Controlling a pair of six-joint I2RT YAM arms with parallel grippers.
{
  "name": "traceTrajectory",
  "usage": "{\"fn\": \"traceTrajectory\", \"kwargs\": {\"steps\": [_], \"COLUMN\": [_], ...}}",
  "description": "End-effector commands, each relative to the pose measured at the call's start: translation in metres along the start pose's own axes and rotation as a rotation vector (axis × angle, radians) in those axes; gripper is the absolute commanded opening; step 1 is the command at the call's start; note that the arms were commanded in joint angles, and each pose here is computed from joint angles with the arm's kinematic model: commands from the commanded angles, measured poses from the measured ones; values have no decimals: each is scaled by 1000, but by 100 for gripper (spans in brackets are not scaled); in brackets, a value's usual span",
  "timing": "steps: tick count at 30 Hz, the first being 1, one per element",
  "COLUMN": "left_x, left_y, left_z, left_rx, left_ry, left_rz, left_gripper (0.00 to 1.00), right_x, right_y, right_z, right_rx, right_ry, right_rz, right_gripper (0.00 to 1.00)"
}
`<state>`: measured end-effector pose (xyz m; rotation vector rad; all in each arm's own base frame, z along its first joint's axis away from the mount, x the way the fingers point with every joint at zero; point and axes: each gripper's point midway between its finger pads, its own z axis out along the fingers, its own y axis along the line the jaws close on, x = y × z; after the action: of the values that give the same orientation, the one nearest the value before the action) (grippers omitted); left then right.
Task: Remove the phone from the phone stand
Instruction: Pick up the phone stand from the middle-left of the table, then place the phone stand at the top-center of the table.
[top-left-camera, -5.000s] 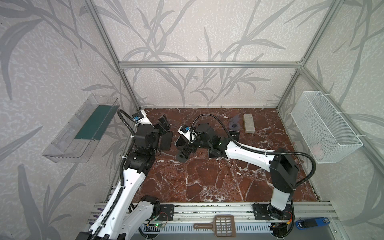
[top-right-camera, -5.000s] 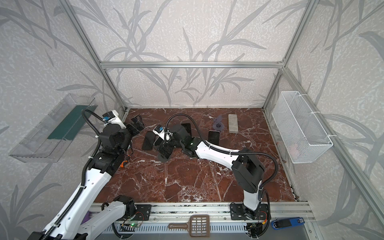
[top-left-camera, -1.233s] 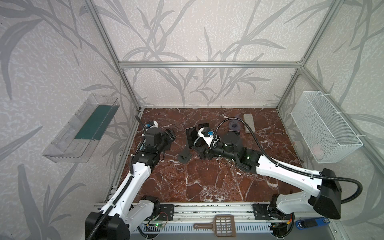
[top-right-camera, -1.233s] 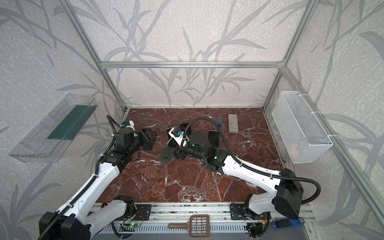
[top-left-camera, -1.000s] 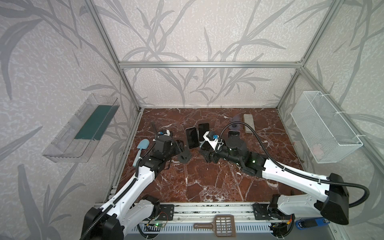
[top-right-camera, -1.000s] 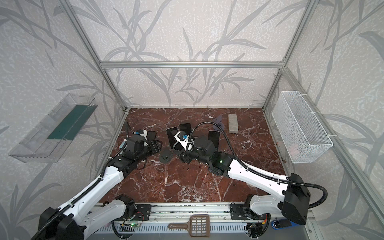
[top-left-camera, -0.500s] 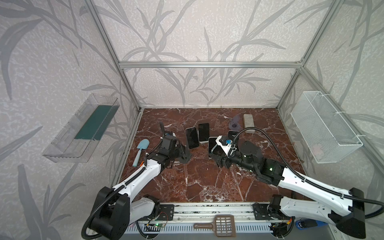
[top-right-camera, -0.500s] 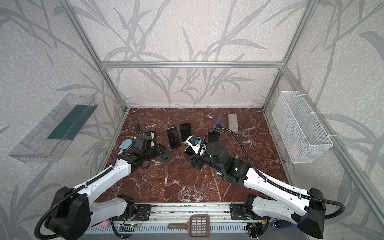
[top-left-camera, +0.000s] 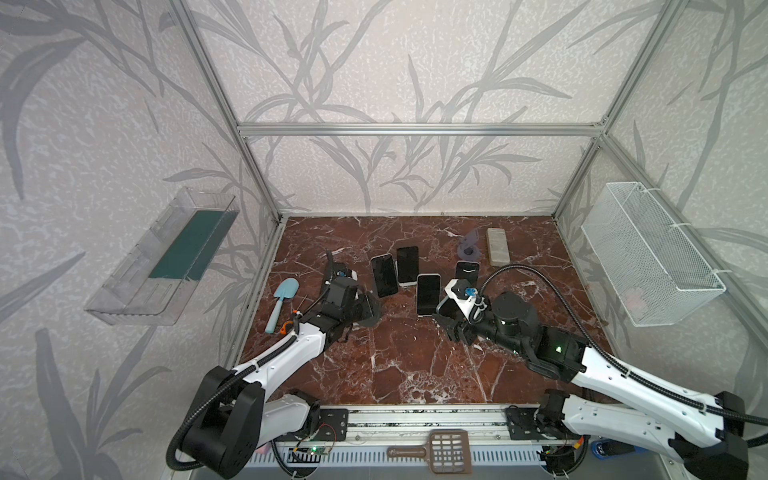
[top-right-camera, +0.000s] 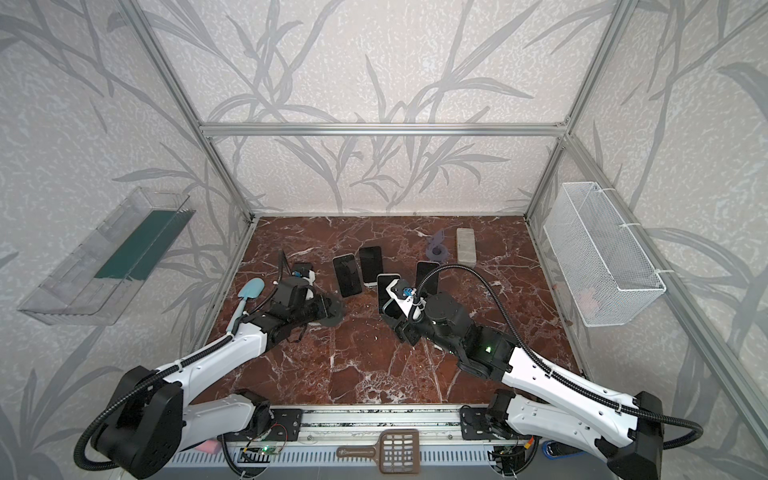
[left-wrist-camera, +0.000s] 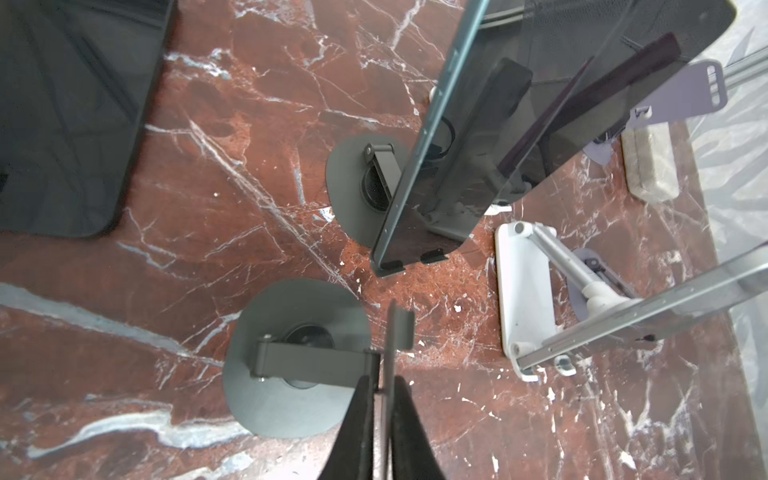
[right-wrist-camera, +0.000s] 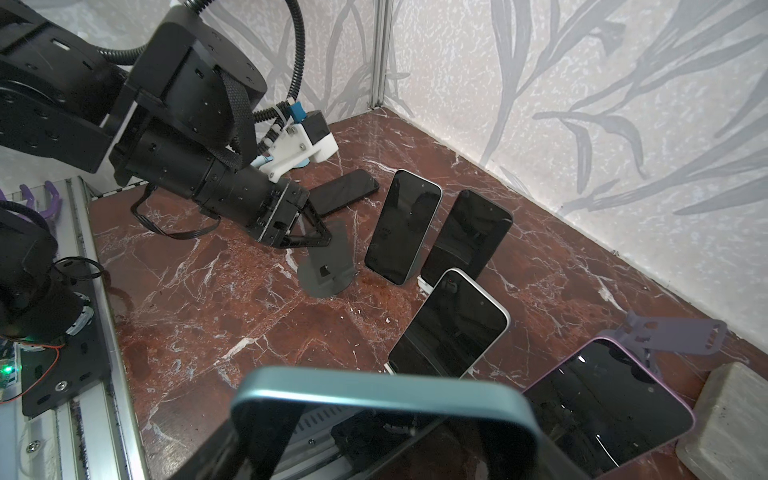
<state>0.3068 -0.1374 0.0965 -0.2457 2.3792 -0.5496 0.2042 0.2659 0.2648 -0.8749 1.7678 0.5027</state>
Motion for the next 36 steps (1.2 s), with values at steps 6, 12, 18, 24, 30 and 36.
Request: {"fn": "traceTrajectory", "kwargs": {"steps": [6, 12, 18, 24, 30, 36], "left_x": [-8, -32, -74, -111, -130, -155], "left_y": [-10, -23, -85, -182, -285, -340], "left_z": [-33, -80, -125, -137, -116, -68], "left_rx": [6, 25, 163, 335, 500, 509], "left_ry": [-40, -127, -198, -225, -212, -225], "left_rz": [31, 70, 196, 420, 592, 677], "left_gripper": [0, 0, 0, 0, 0, 0], "right_x": [-6, -7, -4, 1, 12, 20], "right_y": [-8, -11, -20, -31, -41, -45], "right_z": [-13, -17, -29, -51, -74, -90], "right_rx": [37, 47, 95, 140, 186, 195], "right_ry": [-49, -51, -42, -39, -16, -22], "right_rz": [19, 27, 31, 44, 61, 102], "right_gripper": [65, 65, 65, 63, 62, 61]}}
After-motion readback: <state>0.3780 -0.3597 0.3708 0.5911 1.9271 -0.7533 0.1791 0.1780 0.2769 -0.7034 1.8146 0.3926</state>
